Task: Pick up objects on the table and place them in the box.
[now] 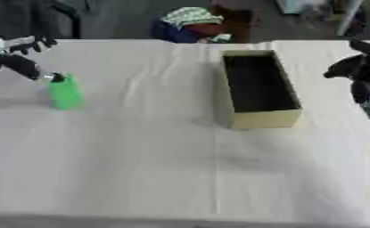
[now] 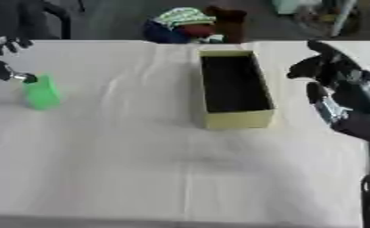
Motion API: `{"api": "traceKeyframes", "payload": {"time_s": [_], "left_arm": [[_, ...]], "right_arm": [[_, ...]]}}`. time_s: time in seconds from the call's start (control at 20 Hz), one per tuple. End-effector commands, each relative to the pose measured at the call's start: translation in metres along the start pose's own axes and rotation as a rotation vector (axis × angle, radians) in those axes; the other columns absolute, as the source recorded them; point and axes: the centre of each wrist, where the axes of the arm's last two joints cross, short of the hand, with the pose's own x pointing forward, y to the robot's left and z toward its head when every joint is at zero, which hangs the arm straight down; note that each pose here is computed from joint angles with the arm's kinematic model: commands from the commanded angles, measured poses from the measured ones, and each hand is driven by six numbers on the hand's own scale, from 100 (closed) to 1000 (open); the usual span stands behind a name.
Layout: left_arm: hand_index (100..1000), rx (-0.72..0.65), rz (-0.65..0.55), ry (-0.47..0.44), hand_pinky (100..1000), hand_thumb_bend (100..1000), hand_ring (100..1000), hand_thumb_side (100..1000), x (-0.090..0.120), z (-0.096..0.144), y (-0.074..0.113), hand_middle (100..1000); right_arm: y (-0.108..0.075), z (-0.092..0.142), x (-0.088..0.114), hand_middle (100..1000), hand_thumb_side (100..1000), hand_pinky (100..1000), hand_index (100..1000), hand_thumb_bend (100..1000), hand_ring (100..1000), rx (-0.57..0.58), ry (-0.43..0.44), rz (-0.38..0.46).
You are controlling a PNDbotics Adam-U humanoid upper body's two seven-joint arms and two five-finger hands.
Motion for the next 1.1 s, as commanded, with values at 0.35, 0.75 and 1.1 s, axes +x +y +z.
{"api": "traceKeyframes", "payload": {"time_s": [0.35,0.75,1.1], "left_arm": [[968,-0.033,-0.085,0.052,752,558,836,576,-0.006,-0.001,-0.001,860],[960,-0.101,-0.071,0.071,730,496,807,630,-0.01,-0.009,-0.022,829],[938,-0.133,-0.059,0.079,703,477,768,640,-0.011,-0.012,-0.03,786]], "right_arm": [[-0.008,-0.002,0.005,709,463,832,1000,100,738,0.005,-0.012,0.022],[-0.008,-0.002,0.005,709,462,832,1000,100,738,0.004,-0.014,0.023],[-0.009,-0.001,0.005,709,463,831,1000,100,738,0.002,-0.013,0.022]]}}
